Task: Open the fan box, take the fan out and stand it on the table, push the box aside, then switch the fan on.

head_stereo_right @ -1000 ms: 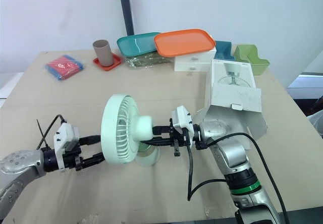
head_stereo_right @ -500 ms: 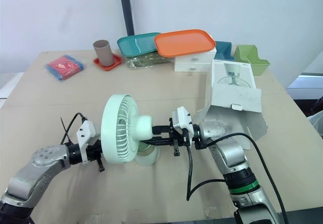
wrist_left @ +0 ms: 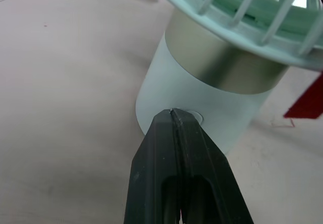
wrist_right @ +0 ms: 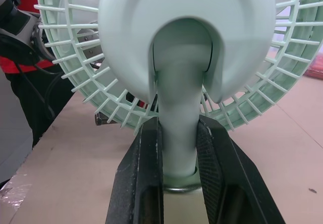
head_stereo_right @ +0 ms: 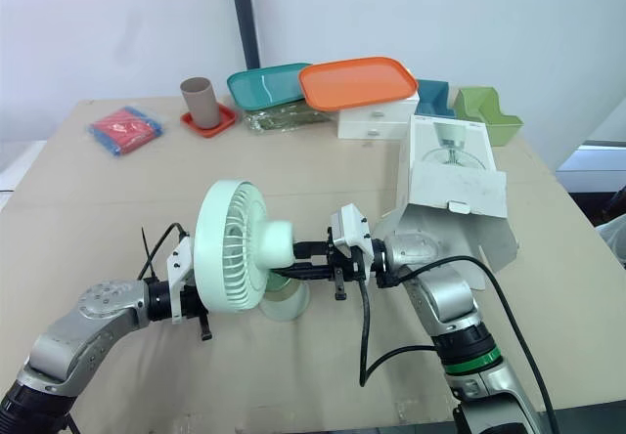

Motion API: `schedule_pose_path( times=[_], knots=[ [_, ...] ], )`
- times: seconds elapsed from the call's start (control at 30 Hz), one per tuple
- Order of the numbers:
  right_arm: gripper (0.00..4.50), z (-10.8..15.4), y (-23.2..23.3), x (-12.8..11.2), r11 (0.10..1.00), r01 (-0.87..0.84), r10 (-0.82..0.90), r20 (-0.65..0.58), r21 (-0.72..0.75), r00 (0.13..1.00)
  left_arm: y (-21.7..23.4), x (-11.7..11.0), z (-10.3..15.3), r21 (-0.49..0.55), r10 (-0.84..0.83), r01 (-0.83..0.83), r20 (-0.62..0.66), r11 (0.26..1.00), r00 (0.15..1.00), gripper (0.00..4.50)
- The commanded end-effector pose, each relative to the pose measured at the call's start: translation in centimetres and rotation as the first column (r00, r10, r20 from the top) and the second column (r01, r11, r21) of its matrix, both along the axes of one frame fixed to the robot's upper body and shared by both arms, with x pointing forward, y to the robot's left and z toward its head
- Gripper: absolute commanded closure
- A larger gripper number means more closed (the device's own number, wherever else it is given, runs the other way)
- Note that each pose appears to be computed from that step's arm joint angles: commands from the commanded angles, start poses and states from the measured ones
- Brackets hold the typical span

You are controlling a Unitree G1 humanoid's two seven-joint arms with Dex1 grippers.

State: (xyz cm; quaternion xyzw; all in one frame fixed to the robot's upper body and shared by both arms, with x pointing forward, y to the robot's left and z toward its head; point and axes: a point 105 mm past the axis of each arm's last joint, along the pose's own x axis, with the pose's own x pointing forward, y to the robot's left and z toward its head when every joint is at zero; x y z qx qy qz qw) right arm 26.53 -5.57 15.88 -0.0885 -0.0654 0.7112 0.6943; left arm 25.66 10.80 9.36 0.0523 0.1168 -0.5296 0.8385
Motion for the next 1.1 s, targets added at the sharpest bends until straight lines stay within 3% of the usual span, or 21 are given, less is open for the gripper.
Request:
schedule_pose_path(
  times=[0.03, 1.1],
  knots=[
    [4.15, 0.0, 0.3, -0.2, 1.0, 0.0, 0.001, 0.011, -0.015, 1.0, -0.6, 0.0, 0.4, -0.012, -0.027, 0.027, 0.017, 1.0, 0.999, 4.43],
    [4.15, 0.0, 0.0, -0.1, 0.999, 0.035, -0.035, -0.006, -0.016, 0.999, -2.5, -1.1, 1.8, -0.07, -0.121, 0.121, 0.004, 0.99, 0.993, 4.43]
  ],
)
